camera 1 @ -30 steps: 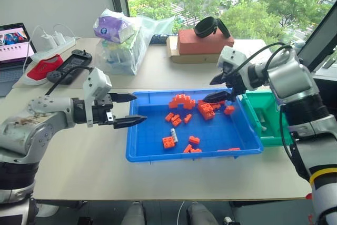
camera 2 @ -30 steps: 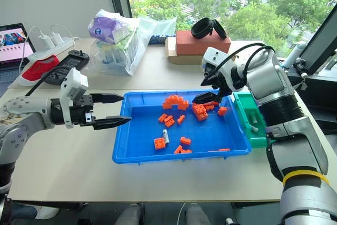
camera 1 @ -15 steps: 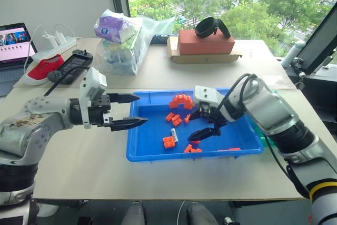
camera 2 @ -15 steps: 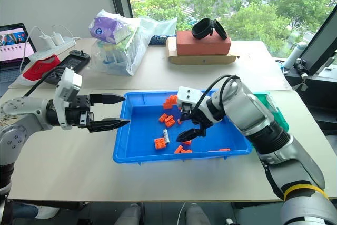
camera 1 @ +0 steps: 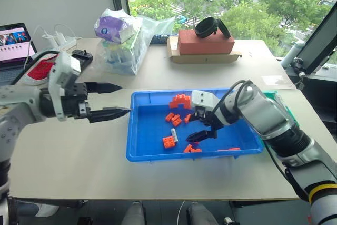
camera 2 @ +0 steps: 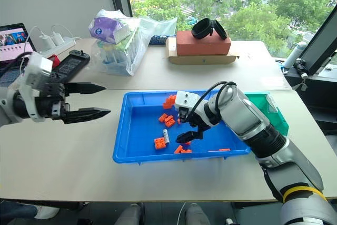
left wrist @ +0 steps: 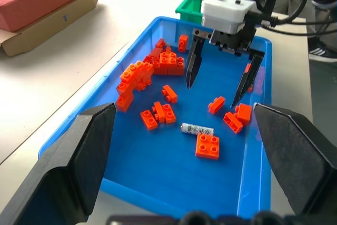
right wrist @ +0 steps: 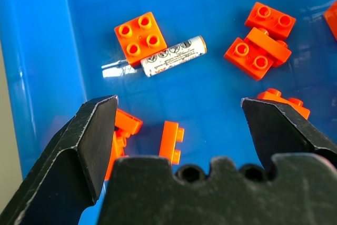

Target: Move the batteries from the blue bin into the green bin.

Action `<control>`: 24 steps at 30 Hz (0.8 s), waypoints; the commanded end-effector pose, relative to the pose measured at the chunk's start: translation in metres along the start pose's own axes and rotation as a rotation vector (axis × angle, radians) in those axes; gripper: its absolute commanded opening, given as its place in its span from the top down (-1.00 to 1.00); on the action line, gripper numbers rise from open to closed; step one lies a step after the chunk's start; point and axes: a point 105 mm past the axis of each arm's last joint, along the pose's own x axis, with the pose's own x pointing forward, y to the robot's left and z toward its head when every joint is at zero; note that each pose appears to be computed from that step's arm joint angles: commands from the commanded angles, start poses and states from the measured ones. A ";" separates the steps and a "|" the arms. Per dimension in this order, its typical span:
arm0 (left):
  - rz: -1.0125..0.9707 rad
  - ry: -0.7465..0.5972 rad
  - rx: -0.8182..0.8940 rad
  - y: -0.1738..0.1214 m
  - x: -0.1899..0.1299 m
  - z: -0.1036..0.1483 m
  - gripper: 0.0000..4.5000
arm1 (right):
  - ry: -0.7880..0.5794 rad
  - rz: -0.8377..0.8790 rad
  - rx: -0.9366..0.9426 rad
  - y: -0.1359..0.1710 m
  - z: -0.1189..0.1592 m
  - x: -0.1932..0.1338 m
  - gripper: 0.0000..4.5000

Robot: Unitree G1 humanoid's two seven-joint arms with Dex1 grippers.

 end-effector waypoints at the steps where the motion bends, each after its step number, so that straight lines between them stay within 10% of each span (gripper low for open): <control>1: -0.016 0.005 0.039 -0.006 -0.006 0.013 -1.00 | -0.041 -0.003 -0.026 0.003 0.012 0.012 -0.95; 24: -0.051 0.129 0.055 -0.019 -0.010 -0.009 -1.00 | -0.080 0.091 -0.225 0.002 -0.002 0.053 -0.95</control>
